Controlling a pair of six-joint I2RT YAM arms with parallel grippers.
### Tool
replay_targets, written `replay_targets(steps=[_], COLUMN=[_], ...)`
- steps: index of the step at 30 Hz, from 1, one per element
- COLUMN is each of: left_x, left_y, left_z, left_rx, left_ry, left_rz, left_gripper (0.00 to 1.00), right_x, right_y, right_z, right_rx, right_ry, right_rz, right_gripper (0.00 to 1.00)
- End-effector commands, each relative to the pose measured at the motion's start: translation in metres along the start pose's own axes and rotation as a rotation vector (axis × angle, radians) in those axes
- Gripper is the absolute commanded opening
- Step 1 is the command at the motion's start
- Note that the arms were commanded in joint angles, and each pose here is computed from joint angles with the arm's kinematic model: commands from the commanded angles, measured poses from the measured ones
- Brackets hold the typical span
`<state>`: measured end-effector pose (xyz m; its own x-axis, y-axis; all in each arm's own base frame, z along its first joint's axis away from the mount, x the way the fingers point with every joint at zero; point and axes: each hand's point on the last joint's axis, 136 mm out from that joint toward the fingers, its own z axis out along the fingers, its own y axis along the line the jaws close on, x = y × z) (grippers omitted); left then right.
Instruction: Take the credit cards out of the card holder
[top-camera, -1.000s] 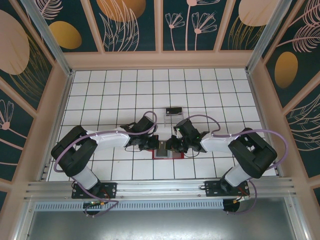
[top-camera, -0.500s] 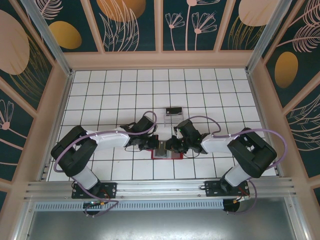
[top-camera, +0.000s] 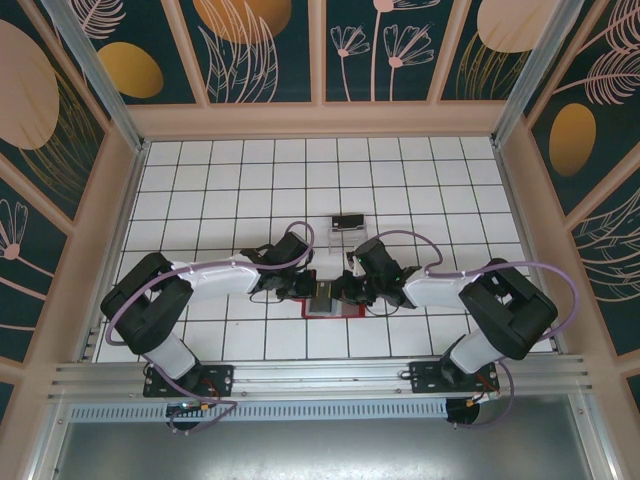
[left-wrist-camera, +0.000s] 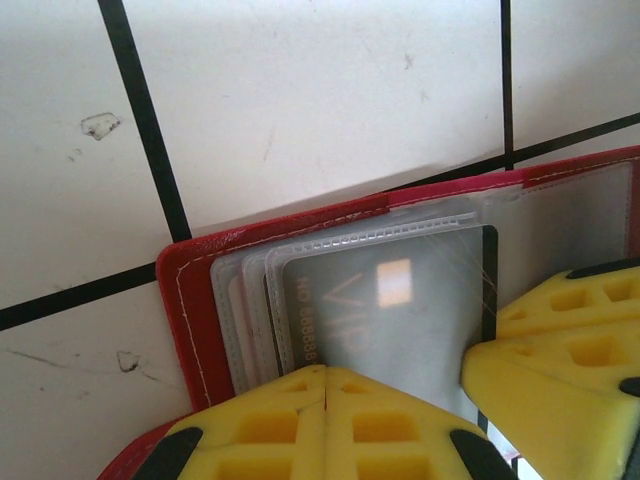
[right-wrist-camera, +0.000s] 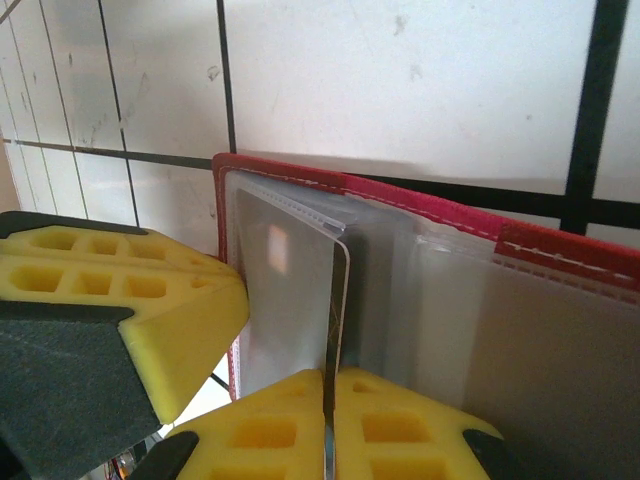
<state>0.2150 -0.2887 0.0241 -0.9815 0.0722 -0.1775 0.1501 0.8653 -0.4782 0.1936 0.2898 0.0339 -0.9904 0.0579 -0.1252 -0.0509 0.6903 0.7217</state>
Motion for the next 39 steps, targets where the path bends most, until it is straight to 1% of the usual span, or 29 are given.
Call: replay_targets(steps=[1, 7, 17, 27, 39], left_x=[0.018, 0.02, 0.022, 0.028, 0.03], left_y=[0.031, 0.034, 0.04, 0.048, 0.05], left_z=[0.006, 0.008, 0.008, 0.009, 0.01], left_rx=[-0.133, -0.15, -0.169, -0.173, -0.173], left_ry=[0.064, 0.081, 0.075, 0.07, 0.072], left_rz=[-0.002, 0.002, 0.0, -0.014, -0.018], left_gripper=[0.07, 0.07, 0.07, 0.07, 0.07], right_x=[-0.004, -0.001, -0.001, -0.002, 0.002], right_y=[0.012, 0.01, 0.015, 0.017, 0.009], right_z=[-0.004, -0.004, -0.002, -0.001, -0.011], right_rx=[-0.011, -0.01, -0.043, -0.049, -0.033], right_ry=[-0.016, -0.007, -0.005, -0.004, -0.025], right_rz=[-0.051, -0.054, -0.052, -0.047, -0.031], right_gripper=[0.09, 0.11, 0.16, 0.16, 0.14])
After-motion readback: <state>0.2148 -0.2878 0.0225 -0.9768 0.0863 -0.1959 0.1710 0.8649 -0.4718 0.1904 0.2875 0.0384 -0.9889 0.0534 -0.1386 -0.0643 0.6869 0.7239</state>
